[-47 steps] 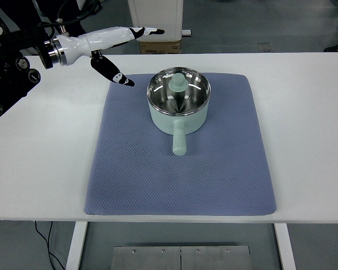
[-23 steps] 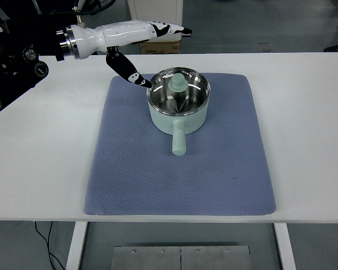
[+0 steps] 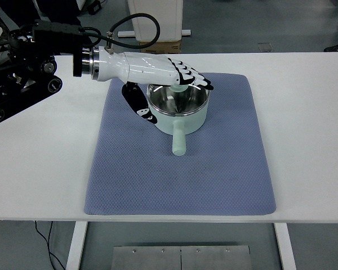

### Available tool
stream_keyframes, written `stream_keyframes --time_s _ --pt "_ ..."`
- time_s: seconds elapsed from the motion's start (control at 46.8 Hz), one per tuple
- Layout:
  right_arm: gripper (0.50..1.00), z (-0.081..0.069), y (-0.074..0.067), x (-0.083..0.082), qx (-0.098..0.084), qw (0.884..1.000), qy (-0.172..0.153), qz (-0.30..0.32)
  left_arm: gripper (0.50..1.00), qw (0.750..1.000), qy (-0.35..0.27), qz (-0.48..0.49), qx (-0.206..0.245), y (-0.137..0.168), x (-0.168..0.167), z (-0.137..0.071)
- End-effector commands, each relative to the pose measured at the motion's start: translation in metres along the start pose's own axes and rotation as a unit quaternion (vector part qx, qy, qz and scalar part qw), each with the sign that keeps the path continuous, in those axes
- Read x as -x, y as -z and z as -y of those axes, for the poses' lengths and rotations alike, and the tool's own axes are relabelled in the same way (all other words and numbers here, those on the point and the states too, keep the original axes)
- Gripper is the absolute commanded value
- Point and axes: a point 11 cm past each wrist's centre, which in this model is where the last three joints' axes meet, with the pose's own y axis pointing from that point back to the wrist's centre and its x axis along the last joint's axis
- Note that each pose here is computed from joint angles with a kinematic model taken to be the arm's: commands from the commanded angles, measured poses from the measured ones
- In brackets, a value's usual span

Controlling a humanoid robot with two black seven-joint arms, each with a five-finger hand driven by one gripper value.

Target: Rotate green pot handle

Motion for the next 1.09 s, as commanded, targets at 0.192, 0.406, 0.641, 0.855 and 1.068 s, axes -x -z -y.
stream_keyframes --time_s 0.192,0.406,0.641,0.855,1.068 --pt "1.000 0.000 0.000 0.000 0.000 1.000 0.000 0.000 1.000 0.998 0.050 0.005 0.028 -0.017 0.006 0.026" --pt "1.000 0.000 0.000 0.000 0.000 1.000 0.000 0.000 1.000 0.993 0.105 -0.006 0.051 -0.033 0.014 0.045" --pt "1.000 0.000 0.000 0.000 0.000 1.000 0.000 0.000 1.000 0.985 0.160 0.038 0.044 -0.032 0.041 0.054" --pt "1.000 0.000 0.000 0.000 0.000 1.000 0.000 0.000 1.000 0.983 0.173 0.054 0.041 -0.029 0.055 0.058" --pt "1.000 0.000 0.000 0.000 0.000 1.000 0.000 0.000 1.000 0.982 0.179 0.050 0.042 -0.026 0.073 0.058"
